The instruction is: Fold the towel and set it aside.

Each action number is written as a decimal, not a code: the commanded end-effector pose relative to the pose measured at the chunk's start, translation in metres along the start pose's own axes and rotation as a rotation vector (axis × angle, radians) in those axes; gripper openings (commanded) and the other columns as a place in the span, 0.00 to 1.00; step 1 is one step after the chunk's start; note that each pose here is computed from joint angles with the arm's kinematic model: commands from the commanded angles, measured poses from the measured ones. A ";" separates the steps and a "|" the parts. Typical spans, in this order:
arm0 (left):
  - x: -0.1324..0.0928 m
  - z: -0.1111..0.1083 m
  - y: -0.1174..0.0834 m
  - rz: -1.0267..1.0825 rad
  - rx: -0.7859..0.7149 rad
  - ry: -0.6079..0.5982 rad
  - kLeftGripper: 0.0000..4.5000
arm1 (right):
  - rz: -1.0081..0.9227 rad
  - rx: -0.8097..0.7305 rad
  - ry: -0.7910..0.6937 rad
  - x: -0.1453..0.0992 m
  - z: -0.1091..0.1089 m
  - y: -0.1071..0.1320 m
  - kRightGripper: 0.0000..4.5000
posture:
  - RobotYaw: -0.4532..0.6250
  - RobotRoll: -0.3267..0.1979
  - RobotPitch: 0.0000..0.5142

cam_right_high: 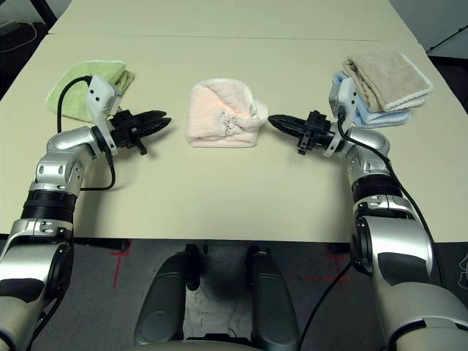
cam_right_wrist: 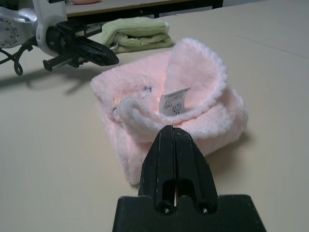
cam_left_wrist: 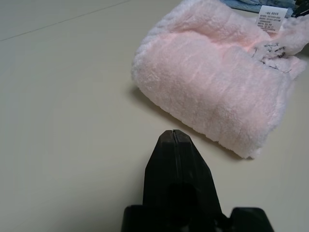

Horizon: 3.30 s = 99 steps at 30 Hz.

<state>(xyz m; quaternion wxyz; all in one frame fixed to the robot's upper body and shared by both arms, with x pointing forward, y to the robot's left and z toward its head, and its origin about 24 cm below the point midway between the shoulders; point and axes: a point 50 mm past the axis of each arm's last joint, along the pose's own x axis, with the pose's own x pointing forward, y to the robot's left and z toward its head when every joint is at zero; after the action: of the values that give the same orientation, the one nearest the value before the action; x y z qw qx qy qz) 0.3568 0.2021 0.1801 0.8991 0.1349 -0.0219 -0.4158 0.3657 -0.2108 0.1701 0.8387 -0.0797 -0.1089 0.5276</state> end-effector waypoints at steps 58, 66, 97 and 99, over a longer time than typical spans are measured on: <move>0.062 -0.018 -0.014 -0.271 0.012 0.222 0.01 | 0.046 0.035 0.293 0.026 -0.046 0.019 0.00 | 0.48 0.62 0.43; 0.059 -0.004 -0.006 -0.272 0.021 0.184 0.01 | 0.035 0.004 0.199 0.022 -0.019 0.004 0.00 | 0.47 0.62 0.42; 0.104 0.024 -0.013 -0.076 -0.048 0.090 0.01 | -0.127 -0.043 0.166 0.085 0.000 0.000 0.00 | 0.45 0.62 0.43; 0.102 0.022 -0.011 -0.054 -0.048 0.101 0.01 | -0.159 -0.035 0.206 0.083 -0.005 -0.001 0.00 | 0.45 0.62 0.43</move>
<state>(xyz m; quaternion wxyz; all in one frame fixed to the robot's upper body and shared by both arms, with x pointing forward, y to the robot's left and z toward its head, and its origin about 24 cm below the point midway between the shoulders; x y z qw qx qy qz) 0.4110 0.1107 0.1928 0.8874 0.1241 0.0274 -0.4432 0.4013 -0.1333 0.1828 0.8761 -0.1338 -0.0664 0.4584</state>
